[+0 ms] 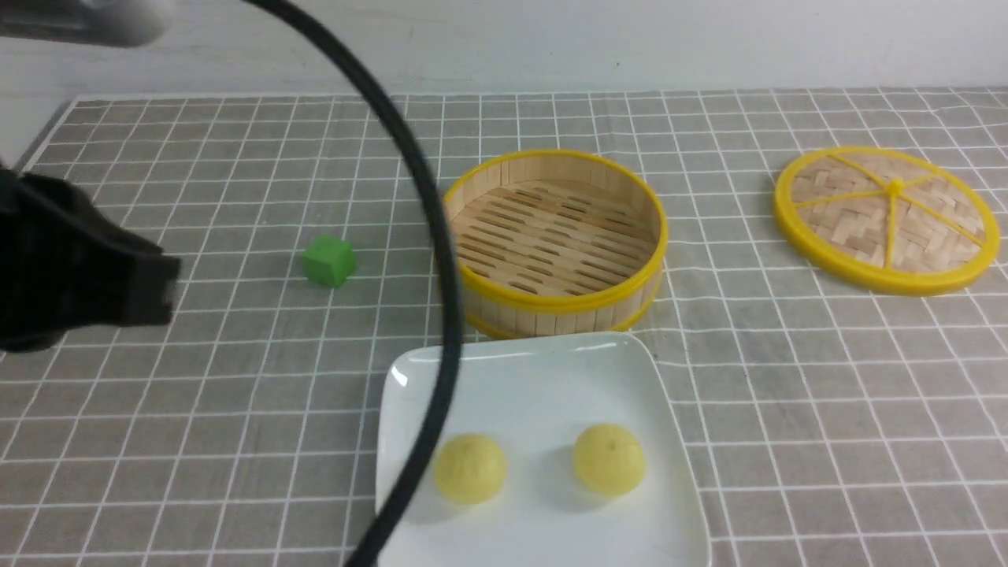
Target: Put the steamed buns into the plate on the grey tablecloth.
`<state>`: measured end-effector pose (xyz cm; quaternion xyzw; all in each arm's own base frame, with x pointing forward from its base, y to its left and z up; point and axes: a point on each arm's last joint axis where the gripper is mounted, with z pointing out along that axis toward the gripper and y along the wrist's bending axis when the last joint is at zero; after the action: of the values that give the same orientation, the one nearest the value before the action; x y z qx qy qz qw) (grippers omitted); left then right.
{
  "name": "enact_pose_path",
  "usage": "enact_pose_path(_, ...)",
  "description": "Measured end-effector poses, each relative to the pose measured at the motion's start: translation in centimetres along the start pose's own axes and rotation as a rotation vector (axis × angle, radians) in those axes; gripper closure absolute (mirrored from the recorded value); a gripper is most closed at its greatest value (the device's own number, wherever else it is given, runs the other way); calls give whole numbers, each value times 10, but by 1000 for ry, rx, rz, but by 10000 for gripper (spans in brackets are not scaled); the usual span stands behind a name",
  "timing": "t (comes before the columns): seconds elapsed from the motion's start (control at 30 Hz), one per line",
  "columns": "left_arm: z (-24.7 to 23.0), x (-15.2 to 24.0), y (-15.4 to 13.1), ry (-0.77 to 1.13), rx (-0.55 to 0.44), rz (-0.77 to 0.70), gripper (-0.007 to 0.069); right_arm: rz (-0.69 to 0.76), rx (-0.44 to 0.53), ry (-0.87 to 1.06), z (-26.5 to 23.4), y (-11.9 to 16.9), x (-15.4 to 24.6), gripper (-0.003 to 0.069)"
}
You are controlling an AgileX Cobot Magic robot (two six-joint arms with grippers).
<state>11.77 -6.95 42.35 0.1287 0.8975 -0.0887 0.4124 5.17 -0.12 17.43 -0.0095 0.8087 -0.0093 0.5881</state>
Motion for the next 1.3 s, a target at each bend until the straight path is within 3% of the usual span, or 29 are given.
enact_pose_path(0.23,-24,46,20,-25,22,-31,617,6,20,1,0,-1,0,638)
enact_pose_path(0.4,-12,86,27,-75,64,-59,617,6,20,1,0,-1,0,634)
enact_pose_path(0.53,18,116,24,-224,150,-80,617,6,20,1,0,-1,0,627)
enact_pose_path(0.83,51,131,9,-518,303,28,612,7,20,1,0,-1,0,616)
enact_pose_path(1.3,66,150,19,-352,183,58,600,5,19,-3,0,-1,0,595)
